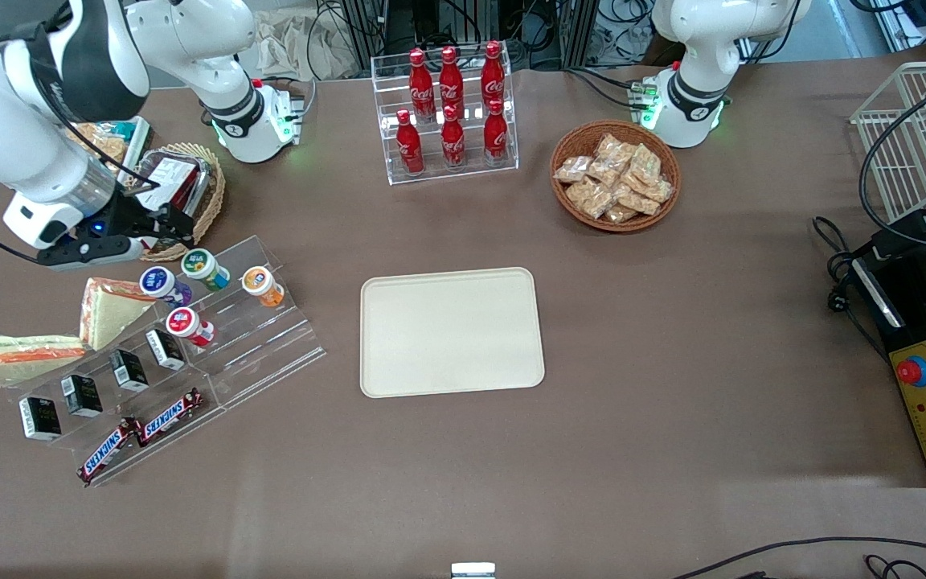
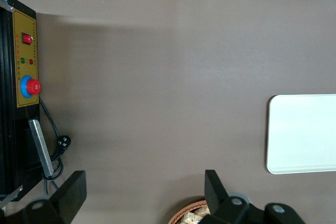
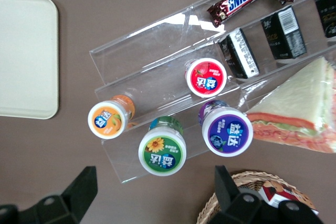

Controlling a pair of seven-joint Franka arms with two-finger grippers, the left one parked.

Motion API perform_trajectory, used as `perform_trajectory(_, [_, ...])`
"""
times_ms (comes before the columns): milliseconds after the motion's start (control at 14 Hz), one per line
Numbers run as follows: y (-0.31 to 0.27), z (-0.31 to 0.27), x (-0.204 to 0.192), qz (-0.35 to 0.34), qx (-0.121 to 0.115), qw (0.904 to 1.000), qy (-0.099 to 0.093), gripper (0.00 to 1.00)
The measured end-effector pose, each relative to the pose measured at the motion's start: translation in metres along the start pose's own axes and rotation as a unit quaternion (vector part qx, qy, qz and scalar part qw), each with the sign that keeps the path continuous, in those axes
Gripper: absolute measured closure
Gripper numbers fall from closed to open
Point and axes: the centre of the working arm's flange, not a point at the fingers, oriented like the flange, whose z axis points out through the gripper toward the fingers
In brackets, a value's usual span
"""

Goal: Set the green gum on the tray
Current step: 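Lower the right gripper and close it on the green-capped yogurt bottle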

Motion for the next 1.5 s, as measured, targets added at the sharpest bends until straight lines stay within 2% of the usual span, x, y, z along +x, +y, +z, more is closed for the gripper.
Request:
perform_trajectory(429, [0.001,0.057,-0.015,0.002,-0.002,0.9999,0.011,0.0])
perform_trajectory(643, [0.002,0.073,-0.02,0.002,-0.003,0.9998,0.019,0.0])
perform_trajectory(1000, [0.002,0.087,-0.02,0.018,-0.003,0.9996,0.02,0.0])
perform_trajectory(1143, [0.001,0.093,-0.018,0.029,-0.004,0.9994,0.018,0.04])
perform_trajectory(1357, [-0.005,0.095,-0.017,0.035,-0.004,0.9992,0.018,0.37])
perform_trajectory(1429, [-0.006,0.095,-0.017,0.035,-0.004,0.9992,0.017,0.41])
perform_trajectory(1500, [-0.007,0.095,-0.017,0.035,-0.004,0.9992,0.018,0.41])
